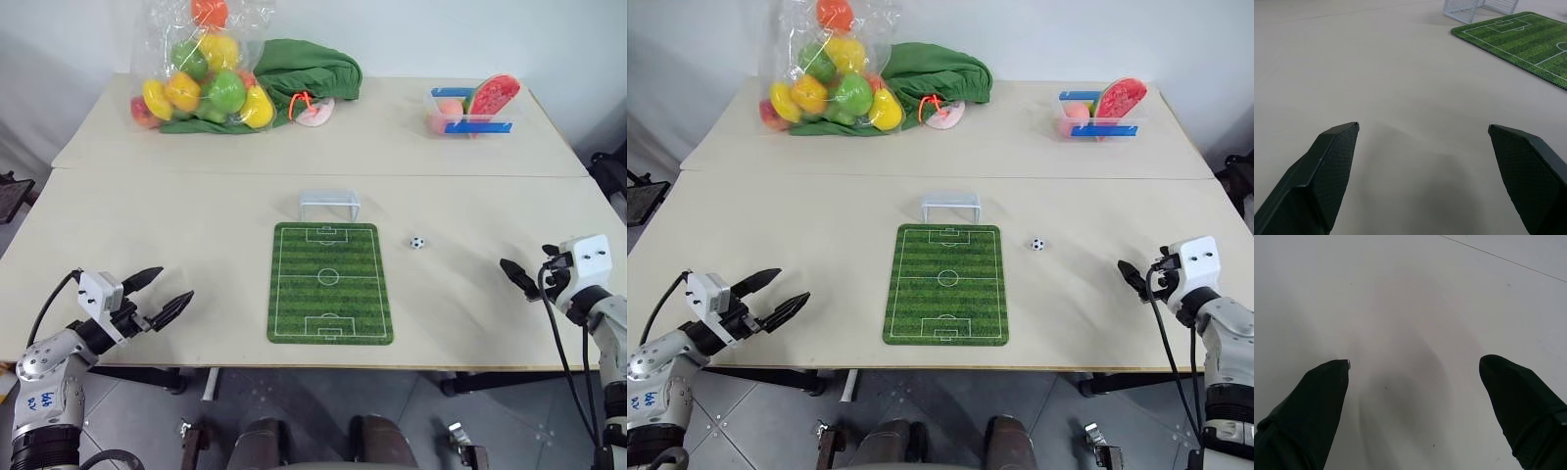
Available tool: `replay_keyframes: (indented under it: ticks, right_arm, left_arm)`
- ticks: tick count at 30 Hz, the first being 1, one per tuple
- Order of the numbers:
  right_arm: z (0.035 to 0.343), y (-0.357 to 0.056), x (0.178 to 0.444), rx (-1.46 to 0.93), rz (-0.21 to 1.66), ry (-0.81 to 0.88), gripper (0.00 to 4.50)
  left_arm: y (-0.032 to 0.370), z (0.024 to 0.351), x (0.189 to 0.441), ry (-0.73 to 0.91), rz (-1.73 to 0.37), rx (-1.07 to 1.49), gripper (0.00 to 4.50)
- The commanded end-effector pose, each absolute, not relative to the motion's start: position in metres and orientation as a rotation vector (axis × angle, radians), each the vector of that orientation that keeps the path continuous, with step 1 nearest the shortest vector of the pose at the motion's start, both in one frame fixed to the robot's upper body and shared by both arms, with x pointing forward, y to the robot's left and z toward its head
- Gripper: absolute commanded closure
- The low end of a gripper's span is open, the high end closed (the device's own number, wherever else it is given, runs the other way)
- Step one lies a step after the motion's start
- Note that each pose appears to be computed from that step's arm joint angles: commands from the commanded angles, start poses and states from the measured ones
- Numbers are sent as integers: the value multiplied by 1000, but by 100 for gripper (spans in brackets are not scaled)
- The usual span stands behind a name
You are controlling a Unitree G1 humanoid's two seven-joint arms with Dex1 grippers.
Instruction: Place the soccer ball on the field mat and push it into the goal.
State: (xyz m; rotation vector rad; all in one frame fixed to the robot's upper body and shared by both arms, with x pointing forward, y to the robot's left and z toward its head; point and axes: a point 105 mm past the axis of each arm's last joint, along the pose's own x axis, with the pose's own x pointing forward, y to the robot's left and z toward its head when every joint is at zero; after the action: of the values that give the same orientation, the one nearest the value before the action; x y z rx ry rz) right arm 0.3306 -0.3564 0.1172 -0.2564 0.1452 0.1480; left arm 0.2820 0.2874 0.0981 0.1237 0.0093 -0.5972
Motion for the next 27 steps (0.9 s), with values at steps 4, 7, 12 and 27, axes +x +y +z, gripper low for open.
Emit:
replay_keyframes:
  ticks: [4, 7, 12, 27]
  right_arm:
    - [144, -358, 329, -284, 152, 82, 3]
    - [149, -354, 330, -286, 174, 80, 3]
    - [162, -342, 332, -285, 238, 74, 3]
    - [175, -219, 365, -251, 786, 153, 3]
  left_arm:
    - [287, 112, 284, -20, -579, 97, 0]
    - [284, 114, 284, -21, -601, 110, 0]
    - [282, 120, 288, -42, -613, 118, 0]
    - [227, 138, 288, -87, -883, 141, 0]
